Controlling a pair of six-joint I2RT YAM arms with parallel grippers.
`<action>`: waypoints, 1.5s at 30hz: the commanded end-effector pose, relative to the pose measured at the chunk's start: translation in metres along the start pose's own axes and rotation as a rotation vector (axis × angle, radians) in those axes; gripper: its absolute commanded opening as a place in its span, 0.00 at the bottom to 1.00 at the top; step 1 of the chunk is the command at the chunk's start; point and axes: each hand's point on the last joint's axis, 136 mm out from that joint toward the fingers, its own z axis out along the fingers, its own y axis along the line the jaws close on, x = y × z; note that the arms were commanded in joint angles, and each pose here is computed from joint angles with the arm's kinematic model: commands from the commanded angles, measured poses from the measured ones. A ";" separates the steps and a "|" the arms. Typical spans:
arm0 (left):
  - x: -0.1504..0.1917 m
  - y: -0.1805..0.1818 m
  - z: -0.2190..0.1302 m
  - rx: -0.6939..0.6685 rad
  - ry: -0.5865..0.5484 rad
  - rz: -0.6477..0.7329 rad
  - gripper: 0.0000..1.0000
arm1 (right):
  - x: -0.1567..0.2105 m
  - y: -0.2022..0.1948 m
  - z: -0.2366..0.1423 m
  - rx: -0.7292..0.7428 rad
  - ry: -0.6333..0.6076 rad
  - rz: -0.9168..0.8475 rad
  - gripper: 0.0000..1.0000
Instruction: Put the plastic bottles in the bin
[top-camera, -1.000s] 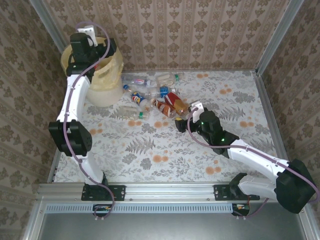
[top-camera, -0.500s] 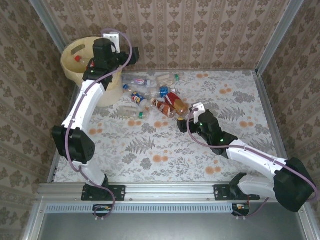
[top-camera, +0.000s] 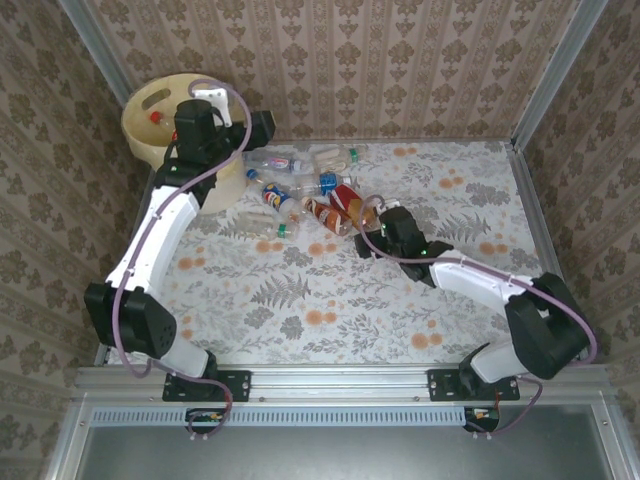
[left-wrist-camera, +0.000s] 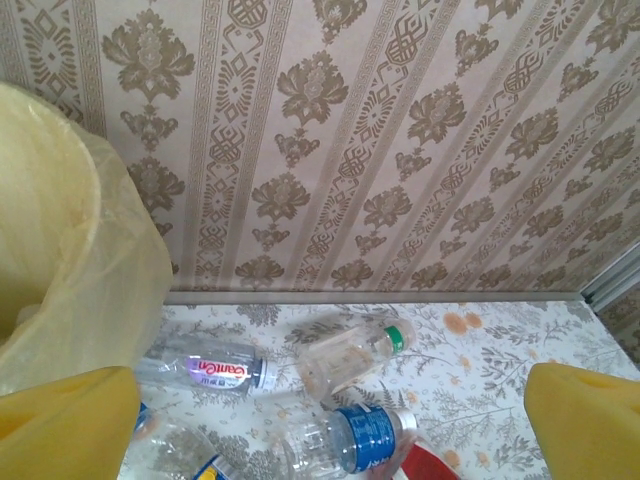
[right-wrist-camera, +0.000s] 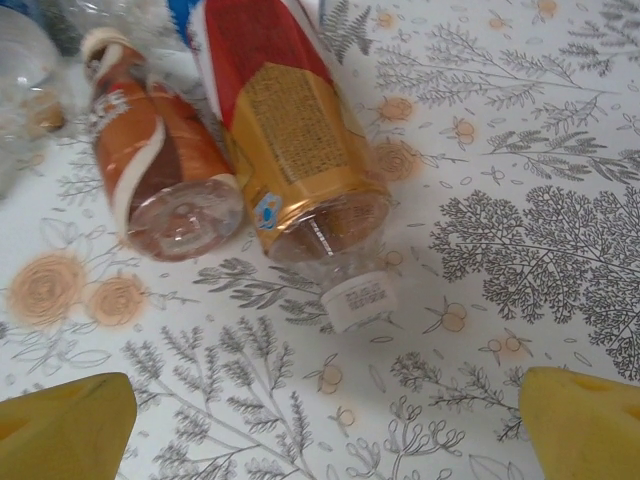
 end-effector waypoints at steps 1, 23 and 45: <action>-0.005 -0.006 -0.015 0.022 -0.036 -0.031 1.00 | 0.004 -0.005 0.011 -0.007 0.087 0.023 1.00; 0.023 0.045 -0.041 -0.167 -0.003 -0.081 1.00 | -0.006 -0.009 0.108 0.053 0.344 0.042 0.82; 0.037 0.045 -0.029 -0.139 0.046 -0.111 1.00 | 0.004 0.007 0.126 -0.047 0.340 -0.021 0.74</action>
